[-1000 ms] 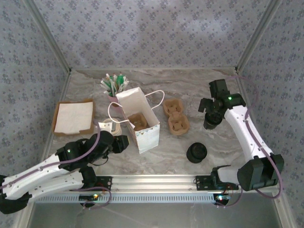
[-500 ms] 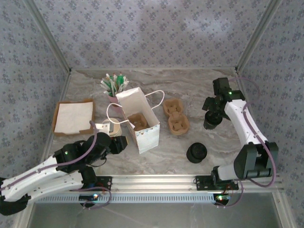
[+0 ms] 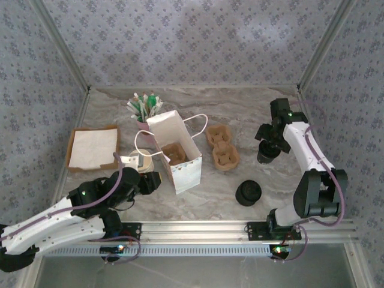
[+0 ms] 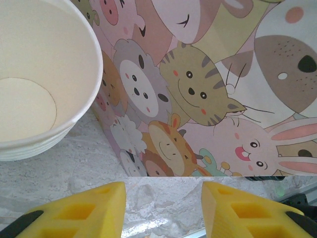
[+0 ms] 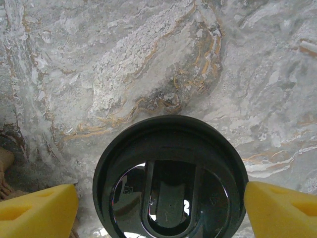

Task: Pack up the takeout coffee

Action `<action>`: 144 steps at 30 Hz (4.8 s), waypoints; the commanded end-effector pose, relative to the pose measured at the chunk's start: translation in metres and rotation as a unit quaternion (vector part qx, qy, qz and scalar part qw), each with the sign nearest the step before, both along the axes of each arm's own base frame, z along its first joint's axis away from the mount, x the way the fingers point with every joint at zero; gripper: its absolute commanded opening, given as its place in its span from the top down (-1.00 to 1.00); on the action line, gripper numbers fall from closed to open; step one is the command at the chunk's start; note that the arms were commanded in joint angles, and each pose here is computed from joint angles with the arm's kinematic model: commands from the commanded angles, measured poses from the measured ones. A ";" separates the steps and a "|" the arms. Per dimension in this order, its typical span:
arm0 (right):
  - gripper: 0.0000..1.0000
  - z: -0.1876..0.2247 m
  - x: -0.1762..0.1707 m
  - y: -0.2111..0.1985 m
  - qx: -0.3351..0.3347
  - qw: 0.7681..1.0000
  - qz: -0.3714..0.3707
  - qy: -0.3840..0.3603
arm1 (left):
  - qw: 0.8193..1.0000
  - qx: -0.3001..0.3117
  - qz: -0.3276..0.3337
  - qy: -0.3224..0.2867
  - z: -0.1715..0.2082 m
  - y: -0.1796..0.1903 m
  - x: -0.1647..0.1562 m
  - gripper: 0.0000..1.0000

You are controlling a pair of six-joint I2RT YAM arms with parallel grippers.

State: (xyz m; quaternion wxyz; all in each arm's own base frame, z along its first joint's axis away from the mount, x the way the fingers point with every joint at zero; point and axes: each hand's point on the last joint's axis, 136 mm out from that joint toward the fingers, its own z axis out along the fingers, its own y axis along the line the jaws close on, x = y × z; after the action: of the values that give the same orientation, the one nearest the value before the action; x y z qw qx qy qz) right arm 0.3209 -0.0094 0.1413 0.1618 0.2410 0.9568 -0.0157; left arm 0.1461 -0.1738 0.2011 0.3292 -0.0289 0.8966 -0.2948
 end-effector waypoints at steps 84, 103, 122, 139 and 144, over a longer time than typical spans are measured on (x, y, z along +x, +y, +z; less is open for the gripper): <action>-0.39 0.206 -0.042 0.118 0.024 0.936 0.274 -0.219 | 0.973 0.134 0.079 -0.170 0.171 0.086 0.025 -0.40; -0.40 0.289 -0.097 0.192 0.079 0.844 0.427 -0.314 | 0.999 0.012 -0.019 -0.036 0.188 0.008 0.148 -0.55; -0.42 0.329 -0.116 0.191 0.034 0.805 0.456 -0.379 | 0.998 -0.025 -0.050 0.001 0.158 -0.006 0.209 -0.54; -0.40 0.284 -0.117 0.292 0.108 0.784 0.549 -0.269 | 0.996 -0.030 -0.082 0.034 0.127 -0.018 0.221 -0.60; -0.40 0.258 -0.109 0.308 0.076 0.795 0.559 -0.223 | 0.994 -0.031 -0.093 0.047 0.118 -0.020 0.217 -0.63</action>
State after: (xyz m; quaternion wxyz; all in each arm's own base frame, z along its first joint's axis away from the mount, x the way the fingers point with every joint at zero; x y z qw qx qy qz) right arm 0.2161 0.3035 0.4004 0.3418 -0.3256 0.8537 0.2201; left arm 0.3619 -0.1910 0.3196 0.2569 0.0144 0.9045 -0.3401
